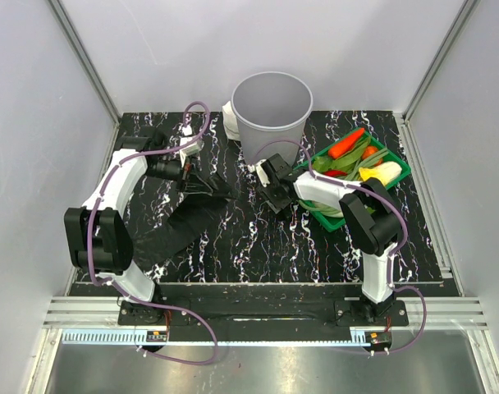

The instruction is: Put the trash bags into the trash bin

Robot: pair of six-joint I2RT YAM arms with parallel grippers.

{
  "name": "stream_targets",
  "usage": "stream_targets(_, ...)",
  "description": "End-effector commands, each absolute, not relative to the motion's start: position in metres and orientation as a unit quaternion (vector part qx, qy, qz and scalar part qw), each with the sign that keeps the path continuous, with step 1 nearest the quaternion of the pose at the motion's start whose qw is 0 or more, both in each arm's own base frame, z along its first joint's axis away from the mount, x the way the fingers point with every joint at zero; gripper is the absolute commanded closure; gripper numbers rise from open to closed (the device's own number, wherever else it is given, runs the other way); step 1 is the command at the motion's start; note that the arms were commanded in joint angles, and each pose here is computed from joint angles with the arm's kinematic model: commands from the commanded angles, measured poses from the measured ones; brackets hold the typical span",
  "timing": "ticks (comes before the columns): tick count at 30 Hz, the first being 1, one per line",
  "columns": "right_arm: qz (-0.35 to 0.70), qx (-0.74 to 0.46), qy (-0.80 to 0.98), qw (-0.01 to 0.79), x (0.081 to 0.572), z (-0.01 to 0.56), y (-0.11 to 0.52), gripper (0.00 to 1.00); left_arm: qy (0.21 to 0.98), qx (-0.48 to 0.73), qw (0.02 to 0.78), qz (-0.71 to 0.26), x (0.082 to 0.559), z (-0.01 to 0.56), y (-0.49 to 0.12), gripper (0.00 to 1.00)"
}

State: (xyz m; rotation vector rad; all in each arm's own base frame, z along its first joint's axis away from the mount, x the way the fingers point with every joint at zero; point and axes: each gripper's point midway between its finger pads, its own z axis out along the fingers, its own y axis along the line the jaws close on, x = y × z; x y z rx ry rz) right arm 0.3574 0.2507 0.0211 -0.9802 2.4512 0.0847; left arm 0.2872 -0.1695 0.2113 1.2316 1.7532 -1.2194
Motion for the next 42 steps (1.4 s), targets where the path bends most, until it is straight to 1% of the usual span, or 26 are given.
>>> stream_targets(1, 0.029, -0.357, 0.897, 0.259, 0.362, 0.024, 0.250, 0.55, 0.642, 0.476, 0.372, -0.472, 0.293, 0.233, -0.168, 1.00)
stream_targets(4, 0.042, -0.359, 0.895, 0.262, 0.362, 0.034, 0.255, 0.71, 0.646, 0.469, 0.378, -0.468, 0.296, 0.236, -0.165, 1.00)
stream_targets(6, 0.053, -0.361, 0.892, 0.267, 0.361, 0.045, 0.259, 0.80, 0.645, 0.469, 0.385, -0.465, 0.298, 0.239, -0.164, 1.00)
stream_targets(10, 0.073, -0.367, 0.882, 0.288, 0.368, 0.073, 0.271, 0.87, 0.640, 0.478, 0.391, -0.457, 0.293, 0.240, -0.163, 1.00)
stream_targets(13, 0.103, -0.378, 0.870, 0.300, 0.375, 0.092, 0.290, 0.91, 0.632, 0.494, 0.390, -0.451, 0.282, 0.237, -0.161, 1.00)
stream_targets(21, 0.118, -0.391, 0.855, 0.321, 0.404, 0.113, 0.331, 0.94, 0.628, 0.509, 0.380, -0.450, 0.261, 0.231, -0.159, 1.00)
stream_targets(26, 0.123, -0.385, 0.857, 0.321, 0.391, 0.127, 0.323, 0.96, 0.634, 0.512, 0.383, -0.436, 0.259, 0.233, -0.157, 1.00)
stream_targets(28, 0.115, -0.388, 0.858, 0.316, 0.376, 0.130, 0.308, 0.96, 0.638, 0.513, 0.388, -0.424, 0.265, 0.232, -0.156, 1.00)
stream_targets(31, 0.102, -0.390, 0.855, 0.325, 0.354, 0.149, 0.283, 0.96, 0.644, 0.510, 0.387, -0.419, 0.268, 0.230, -0.155, 1.00)
stream_targets(33, 0.093, -0.390, 0.848, 0.345, 0.339, 0.173, 0.264, 0.97, 0.650, 0.507, 0.382, -0.418, 0.270, 0.228, -0.154, 1.00)
stream_targets(36, 0.083, -0.388, 0.850, 0.347, 0.317, 0.186, 0.235, 0.97, 0.659, 0.506, 0.377, -0.410, 0.273, 0.224, -0.151, 1.00)
stream_targets(37, 0.082, -0.386, 0.848, 0.354, 0.307, 0.197, 0.222, 0.97, 0.661, 0.505, 0.376, -0.408, 0.273, 0.222, -0.151, 1.00)
stream_targets(38, 0.076, -0.388, 0.850, 0.350, 0.302, 0.195, 0.212, 0.97, 0.664, 0.503, 0.374, -0.407, 0.273, 0.221, -0.150, 1.00)
stream_targets(40, 0.054, -0.376, 0.847, 0.370, 0.289, 0.209, 0.183, 0.97, 0.669, 0.502, 0.374, -0.400, 0.275, 0.220, -0.149, 1.00)
stream_targets(42, 0.040, -0.355, 0.854, 0.379, 0.282, 0.211, 0.153, 0.97, 0.673, 0.498, 0.375, -0.397, 0.278, 0.220, -0.148, 1.00)
